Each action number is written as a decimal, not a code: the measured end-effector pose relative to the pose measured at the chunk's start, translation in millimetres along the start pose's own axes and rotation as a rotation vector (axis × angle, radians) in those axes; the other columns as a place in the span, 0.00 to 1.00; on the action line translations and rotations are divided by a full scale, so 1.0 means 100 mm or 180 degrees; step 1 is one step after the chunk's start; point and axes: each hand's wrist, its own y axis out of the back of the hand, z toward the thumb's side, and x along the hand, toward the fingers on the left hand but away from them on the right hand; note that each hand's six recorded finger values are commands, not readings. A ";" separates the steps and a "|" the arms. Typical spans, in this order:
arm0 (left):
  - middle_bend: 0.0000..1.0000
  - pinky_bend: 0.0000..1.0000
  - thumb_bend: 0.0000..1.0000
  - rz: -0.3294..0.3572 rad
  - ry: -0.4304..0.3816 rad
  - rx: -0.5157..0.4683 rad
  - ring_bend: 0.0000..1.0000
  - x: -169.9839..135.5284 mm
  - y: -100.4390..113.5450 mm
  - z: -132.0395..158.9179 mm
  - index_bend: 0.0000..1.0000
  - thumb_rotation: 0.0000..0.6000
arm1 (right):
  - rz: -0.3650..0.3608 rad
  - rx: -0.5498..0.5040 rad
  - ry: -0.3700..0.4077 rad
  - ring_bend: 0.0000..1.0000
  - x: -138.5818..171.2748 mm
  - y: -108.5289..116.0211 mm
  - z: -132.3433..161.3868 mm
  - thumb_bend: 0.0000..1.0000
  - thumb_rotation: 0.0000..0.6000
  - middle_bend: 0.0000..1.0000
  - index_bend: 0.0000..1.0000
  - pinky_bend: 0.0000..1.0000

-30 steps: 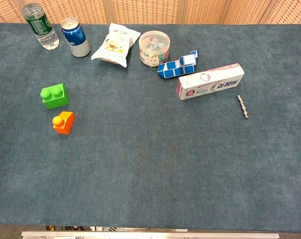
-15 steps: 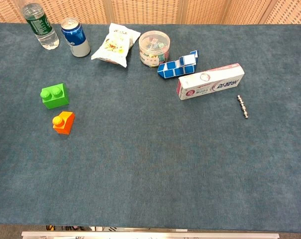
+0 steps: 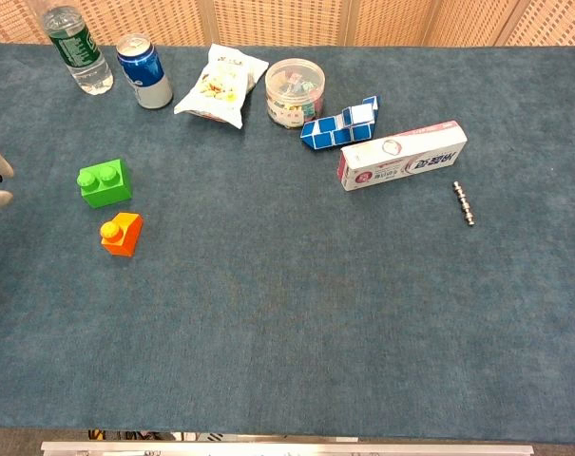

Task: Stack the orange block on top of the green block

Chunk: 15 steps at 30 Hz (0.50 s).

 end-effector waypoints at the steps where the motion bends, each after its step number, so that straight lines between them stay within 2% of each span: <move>1: 0.36 0.25 0.06 -0.0045 -0.0002 0.0006 0.28 0.05 0.00 0.01 0.32 0.10 | 0.0000 -0.0002 -0.0001 0.50 0.00 0.00 0.00 0.42 1.00 0.56 0.59 0.60; 5: 0.35 0.23 0.05 -0.0155 -0.0030 0.0033 0.25 0.21 -0.02 0.06 0.32 0.01 | 0.0002 -0.0003 -0.0010 0.50 0.01 0.00 -0.01 0.42 1.00 0.56 0.59 0.60; 15: 0.34 0.22 0.05 -0.0254 0.0026 0.0309 0.24 0.53 -0.10 0.07 0.32 0.00 | 0.0000 -0.0003 -0.0043 0.50 0.04 0.00 -0.04 0.42 1.00 0.56 0.59 0.60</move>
